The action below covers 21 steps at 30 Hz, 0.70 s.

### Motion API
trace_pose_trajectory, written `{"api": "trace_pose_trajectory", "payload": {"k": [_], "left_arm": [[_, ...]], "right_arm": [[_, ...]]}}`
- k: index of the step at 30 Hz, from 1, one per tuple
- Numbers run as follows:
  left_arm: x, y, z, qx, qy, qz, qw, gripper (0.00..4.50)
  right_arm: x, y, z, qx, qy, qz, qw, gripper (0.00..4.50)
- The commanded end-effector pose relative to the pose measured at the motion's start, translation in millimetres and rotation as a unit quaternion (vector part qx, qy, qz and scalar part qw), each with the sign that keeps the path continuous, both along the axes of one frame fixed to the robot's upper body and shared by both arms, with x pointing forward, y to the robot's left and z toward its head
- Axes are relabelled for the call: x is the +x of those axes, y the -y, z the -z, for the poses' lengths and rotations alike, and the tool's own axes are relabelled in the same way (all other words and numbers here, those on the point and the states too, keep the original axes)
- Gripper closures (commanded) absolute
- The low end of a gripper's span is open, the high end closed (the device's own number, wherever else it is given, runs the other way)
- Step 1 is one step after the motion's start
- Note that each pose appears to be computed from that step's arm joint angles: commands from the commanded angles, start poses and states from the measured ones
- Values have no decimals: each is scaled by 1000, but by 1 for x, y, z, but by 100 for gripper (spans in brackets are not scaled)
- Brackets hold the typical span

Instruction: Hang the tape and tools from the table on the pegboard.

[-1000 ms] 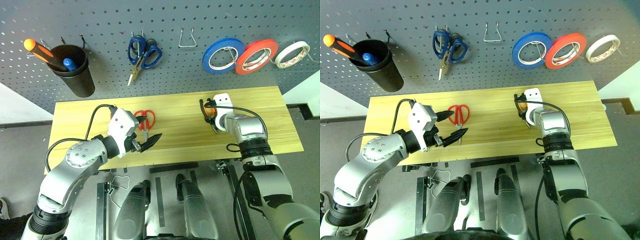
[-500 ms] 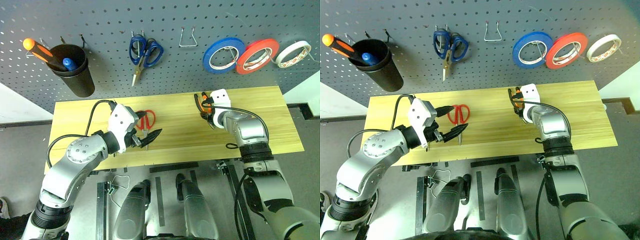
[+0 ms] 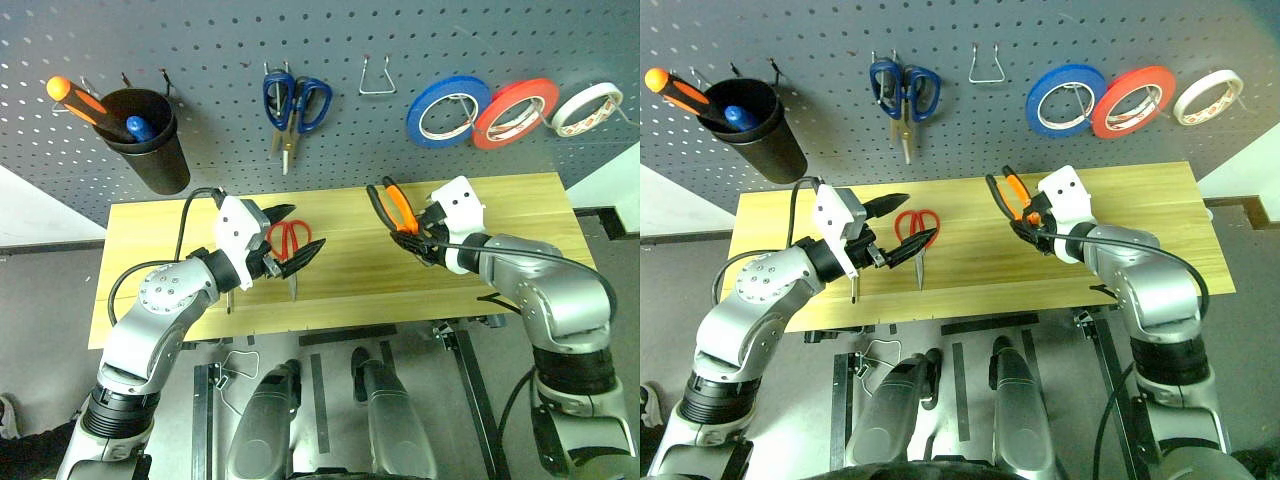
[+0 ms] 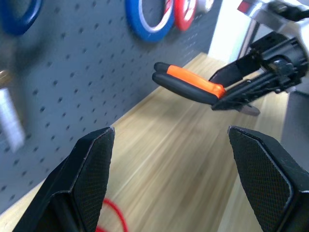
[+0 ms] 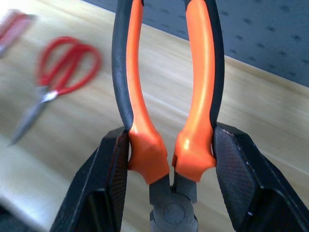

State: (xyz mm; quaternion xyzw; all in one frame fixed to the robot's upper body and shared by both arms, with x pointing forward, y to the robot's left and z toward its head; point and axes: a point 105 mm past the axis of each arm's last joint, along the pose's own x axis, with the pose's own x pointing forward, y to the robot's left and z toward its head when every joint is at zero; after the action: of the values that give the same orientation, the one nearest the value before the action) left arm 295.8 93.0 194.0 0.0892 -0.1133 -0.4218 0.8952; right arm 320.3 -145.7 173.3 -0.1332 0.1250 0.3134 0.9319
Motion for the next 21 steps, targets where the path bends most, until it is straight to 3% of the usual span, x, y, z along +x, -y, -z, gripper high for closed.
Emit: {"api": "trace_pose_trajectory", "payload": {"k": [1,5,11,16,21], "left_arm": [[-1,-6,-14,-24,51,-8,998,55],[4,-7,-24,-47,77,-12,996,55],[4,-9,-32,-61,85,-7,994,55],[3,-9,-37,-89,81,2,993,55],[4,-6,-32,-92,75,3,993,55]], "right_arm": [[-26,-17,-43,28,100,-93,990,230],[-36,-28,-76,84,167,-142,972,230],[-20,-36,-114,129,260,-106,951,230],[9,-45,-144,156,321,-57,932,230],[40,-62,-155,161,353,-37,921,230]]}}
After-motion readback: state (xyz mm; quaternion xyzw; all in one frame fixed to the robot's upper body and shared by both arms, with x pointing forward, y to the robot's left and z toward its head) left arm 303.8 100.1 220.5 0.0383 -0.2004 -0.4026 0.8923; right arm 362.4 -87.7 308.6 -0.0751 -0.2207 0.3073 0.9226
